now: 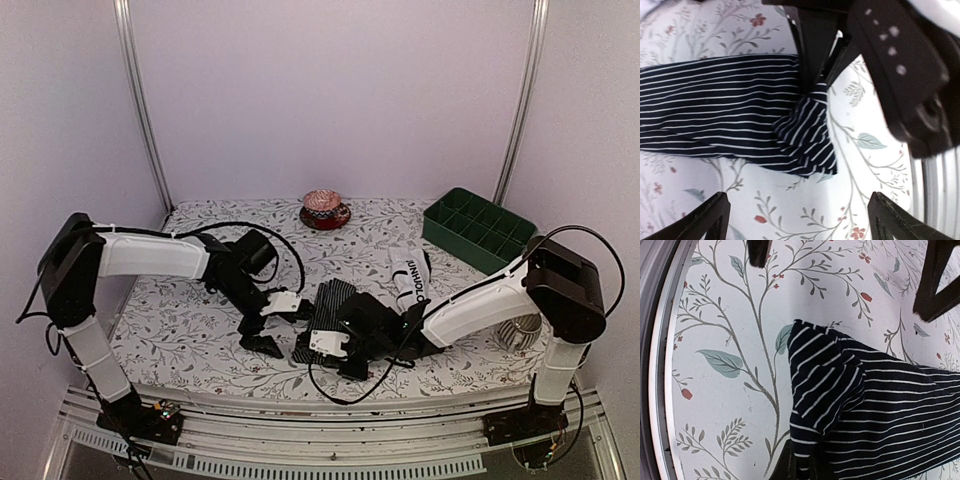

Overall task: Roll the underwear
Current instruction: Roll the underwear at the center of the board.

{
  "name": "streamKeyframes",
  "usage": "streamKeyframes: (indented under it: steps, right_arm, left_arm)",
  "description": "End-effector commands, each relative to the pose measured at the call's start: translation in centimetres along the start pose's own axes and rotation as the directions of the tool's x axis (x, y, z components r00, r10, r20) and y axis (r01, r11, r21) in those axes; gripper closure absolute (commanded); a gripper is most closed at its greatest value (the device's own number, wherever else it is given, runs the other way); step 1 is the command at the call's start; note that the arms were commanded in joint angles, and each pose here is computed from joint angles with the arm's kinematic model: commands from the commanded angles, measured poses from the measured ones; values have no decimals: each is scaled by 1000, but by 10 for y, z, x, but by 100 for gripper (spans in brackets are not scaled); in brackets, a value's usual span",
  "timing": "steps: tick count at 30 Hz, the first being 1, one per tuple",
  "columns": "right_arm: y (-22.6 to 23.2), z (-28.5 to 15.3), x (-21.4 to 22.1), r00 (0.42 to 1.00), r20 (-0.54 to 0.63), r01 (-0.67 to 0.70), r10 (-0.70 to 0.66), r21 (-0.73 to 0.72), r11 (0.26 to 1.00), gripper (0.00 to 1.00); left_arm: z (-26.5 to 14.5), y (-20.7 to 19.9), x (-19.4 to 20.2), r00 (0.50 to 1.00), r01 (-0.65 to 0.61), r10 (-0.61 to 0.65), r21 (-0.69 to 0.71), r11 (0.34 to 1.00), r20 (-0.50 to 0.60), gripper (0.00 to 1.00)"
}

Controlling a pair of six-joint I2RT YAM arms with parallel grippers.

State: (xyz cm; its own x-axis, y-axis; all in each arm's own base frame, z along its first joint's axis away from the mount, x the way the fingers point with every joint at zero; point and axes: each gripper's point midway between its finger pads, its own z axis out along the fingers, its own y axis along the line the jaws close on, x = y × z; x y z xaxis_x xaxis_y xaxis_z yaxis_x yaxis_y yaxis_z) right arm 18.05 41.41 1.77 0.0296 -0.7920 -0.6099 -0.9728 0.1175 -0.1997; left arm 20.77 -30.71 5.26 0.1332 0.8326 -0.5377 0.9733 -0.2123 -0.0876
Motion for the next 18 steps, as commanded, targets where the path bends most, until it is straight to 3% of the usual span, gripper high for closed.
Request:
streamKeyframes:
  steps: [1, 7, 12, 18]
  right_arm:
    - [18, 4, 32, 988, -111, -131, 112, -188, 973, 97]
    - [13, 2, 34, 960, -132, -278, 248, -316, 907, 97]
    - [6, -2, 37, 927, -150, -375, 344, -388, 842, 97]
    - [-1, -3, 40, 895, -167, -443, 413, -437, 783, 97]
  left_arm:
    - [-20, 34, -11, 990, -89, 114, -266, 960, 78, 1]
    - [-23, 27, -16, 954, -216, 282, -430, 876, 97, 2]
    - [-5, 5, -20, 903, -357, 429, -542, 761, 8, 3]
    - [6, -4, -32, 877, -407, 479, -572, 712, -27, 9]
